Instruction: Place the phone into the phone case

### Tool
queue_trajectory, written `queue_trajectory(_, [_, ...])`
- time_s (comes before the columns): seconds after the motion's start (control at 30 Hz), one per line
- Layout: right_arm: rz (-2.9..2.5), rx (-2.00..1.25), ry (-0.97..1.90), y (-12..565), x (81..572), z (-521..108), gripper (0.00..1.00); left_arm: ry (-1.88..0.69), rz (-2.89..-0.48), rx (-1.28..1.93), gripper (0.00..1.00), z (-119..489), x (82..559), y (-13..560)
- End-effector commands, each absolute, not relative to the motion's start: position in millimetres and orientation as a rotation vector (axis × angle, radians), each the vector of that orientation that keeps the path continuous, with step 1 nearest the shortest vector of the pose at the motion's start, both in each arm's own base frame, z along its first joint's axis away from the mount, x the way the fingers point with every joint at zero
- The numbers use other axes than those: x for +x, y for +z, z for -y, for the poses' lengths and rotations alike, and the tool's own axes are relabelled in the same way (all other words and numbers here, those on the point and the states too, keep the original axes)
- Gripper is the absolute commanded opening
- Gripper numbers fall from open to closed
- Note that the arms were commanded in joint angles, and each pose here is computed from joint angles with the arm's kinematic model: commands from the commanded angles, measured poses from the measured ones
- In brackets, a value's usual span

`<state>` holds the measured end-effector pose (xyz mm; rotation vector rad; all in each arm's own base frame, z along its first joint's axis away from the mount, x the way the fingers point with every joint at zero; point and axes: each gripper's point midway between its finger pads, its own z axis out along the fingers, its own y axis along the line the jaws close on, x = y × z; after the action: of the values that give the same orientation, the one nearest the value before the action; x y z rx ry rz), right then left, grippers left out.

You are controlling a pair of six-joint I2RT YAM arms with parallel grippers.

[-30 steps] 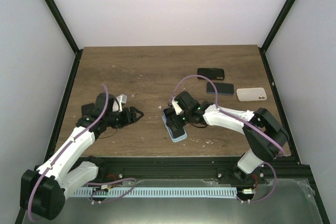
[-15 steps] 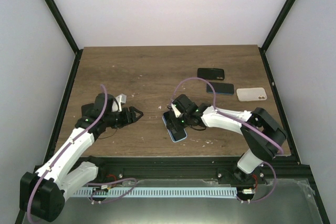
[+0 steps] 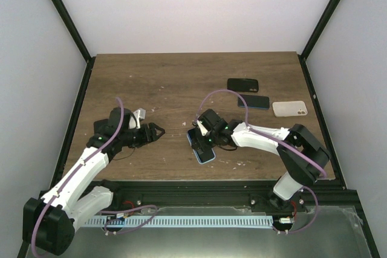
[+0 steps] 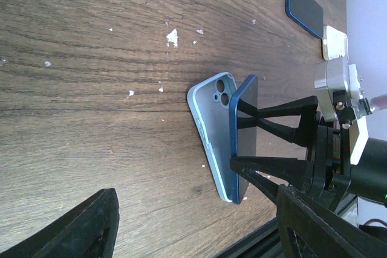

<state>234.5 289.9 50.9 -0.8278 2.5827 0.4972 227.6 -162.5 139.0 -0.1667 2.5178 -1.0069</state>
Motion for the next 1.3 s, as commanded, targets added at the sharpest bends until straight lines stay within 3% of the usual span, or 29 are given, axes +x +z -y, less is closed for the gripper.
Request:
queue_trajectory(0.0, [-2.599, -0.840, 0.468, 42, 232, -290, 0.72, -1.008, -2.516, -0.173, 0.72, 163, 228, 138])
queue_trajectory(0.73, [-2.637, -0.683, 0.475, 62, 238, -289, 0.83, -1.004, -2.524, -0.171, 0.72, 163, 227, 140])
queue_trajectory(1.27, [-2.656, -0.597, 0.457, 58, 244, -280, 0.84, -1.035, -2.530, -0.175, 0.71, 167, 228, 137])
